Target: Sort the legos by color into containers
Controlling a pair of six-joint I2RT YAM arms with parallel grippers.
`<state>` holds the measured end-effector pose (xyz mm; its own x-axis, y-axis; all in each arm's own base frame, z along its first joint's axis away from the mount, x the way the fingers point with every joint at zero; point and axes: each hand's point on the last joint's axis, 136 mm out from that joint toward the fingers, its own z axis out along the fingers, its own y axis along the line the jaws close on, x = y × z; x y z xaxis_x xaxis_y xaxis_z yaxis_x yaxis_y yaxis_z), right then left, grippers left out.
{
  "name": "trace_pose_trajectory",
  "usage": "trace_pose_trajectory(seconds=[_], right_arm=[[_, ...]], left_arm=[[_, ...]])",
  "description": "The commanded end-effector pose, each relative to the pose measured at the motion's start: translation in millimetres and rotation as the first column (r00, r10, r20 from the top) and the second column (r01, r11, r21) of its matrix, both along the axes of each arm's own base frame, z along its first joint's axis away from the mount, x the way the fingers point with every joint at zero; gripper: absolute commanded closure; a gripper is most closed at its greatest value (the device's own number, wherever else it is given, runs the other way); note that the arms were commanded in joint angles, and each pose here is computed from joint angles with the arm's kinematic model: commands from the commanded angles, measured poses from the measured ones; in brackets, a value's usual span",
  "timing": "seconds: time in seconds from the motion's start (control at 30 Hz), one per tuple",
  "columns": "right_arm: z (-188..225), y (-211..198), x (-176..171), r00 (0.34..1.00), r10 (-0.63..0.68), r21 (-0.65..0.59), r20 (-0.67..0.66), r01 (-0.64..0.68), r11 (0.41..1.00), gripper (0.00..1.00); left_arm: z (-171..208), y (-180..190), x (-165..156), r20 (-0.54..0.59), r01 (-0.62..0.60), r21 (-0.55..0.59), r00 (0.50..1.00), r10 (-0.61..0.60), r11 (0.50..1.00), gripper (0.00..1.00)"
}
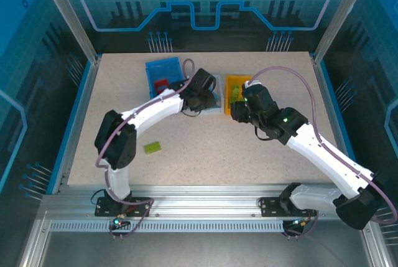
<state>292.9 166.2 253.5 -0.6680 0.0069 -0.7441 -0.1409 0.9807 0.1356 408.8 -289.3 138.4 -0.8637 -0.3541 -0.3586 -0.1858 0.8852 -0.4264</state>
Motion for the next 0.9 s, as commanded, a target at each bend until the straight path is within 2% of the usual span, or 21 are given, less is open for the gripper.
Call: trace_pose_trajectory(seconds=[0.0, 0.13, 0.27, 0.47, 0.67, 0.87], right_arm=[[4.6, -11.9, -3.0, 0.999, -0.033, 0.002, 0.009, 0.033, 0.999, 0.46], [4.7, -15.3, -2.6, 0.999, -0.041, 0.003, 0.008, 0.041, 0.999, 0.46], [1.7, -15.7, -2.0, 0.999, -0.044, 0.003, 0.001, 0.043, 0.999, 0.46], [-3.4, -15.4, -1.0, 0.999, -0.045, 0.003, -0.01, 0.045, 0.999, 0.46], [-2.4, -16.3, -2.2, 0.999, -0.047, 0.007, -0.009, 0.047, 0.999, 0.46], [-2.0, -18.6, -2.7, 0.999, -0.049, 0.004, -0.008, 0.049, 0.999, 0.46]], left_arm=[[-25.8, -16.8, -2.6, -0.16, 0.108, -0.074, 0.98, -0.119, 0.991, 0.75], [-31.7, -19.8, 5.8, -0.212, 0.109, -0.099, 0.969, -0.128, 0.989, 0.76], [-34.2, -24.1, -0.3, -0.257, 0.128, -0.123, 0.954, -0.156, 0.984, 0.76], [-39.8, -18.9, -5.6, -0.271, 0.124, -0.109, 0.951, -0.15, 0.986, 0.77], [-53.5, -10.6, 10.9, -0.298, 0.102, -0.079, 0.947, -0.121, 0.992, 0.76], [-61.2, 1.9, 40.9, -0.291, 0.09, -0.028, 0.952, -0.094, 0.996, 0.76]])
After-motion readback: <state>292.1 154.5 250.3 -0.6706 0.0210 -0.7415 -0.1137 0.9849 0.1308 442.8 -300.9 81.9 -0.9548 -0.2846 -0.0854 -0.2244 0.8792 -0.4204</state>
